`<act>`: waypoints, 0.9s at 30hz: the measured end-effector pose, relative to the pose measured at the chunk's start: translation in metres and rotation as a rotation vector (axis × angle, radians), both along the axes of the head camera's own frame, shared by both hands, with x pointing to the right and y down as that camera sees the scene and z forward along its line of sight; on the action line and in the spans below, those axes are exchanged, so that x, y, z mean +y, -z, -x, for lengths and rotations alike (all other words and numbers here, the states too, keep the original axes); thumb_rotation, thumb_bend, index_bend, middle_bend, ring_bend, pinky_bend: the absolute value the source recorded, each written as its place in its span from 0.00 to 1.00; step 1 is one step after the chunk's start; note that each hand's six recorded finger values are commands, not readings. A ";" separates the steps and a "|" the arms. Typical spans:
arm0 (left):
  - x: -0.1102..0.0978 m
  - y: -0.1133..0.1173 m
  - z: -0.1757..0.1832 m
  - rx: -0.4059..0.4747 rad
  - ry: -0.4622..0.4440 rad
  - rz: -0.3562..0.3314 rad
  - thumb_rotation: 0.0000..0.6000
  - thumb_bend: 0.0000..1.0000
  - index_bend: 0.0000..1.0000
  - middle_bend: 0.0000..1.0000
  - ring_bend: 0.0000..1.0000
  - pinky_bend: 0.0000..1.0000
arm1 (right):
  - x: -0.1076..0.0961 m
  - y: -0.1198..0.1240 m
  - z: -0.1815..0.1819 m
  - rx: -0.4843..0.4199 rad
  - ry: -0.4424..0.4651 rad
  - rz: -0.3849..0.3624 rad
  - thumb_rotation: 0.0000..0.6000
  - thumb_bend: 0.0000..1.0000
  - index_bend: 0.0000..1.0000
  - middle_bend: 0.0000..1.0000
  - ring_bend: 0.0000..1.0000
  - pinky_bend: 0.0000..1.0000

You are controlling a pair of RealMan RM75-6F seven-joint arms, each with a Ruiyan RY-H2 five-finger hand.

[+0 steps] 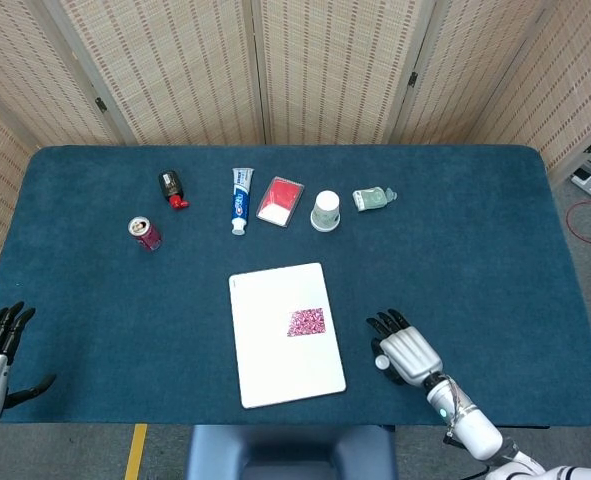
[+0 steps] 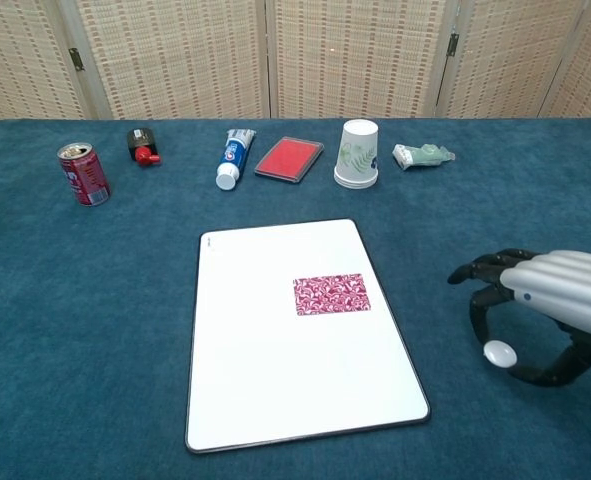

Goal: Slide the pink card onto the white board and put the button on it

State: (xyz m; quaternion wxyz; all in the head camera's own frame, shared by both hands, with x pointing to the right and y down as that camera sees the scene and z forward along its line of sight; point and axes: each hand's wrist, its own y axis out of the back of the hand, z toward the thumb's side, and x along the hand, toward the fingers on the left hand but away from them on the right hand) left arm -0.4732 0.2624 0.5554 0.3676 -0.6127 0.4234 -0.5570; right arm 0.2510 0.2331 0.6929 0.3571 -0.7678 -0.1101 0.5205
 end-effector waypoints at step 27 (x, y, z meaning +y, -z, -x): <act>0.002 0.002 0.007 -0.016 0.015 0.003 1.00 0.14 0.11 0.07 0.09 0.00 | -0.072 -0.030 0.139 -0.033 0.031 -0.023 1.00 0.36 0.47 0.11 0.00 0.00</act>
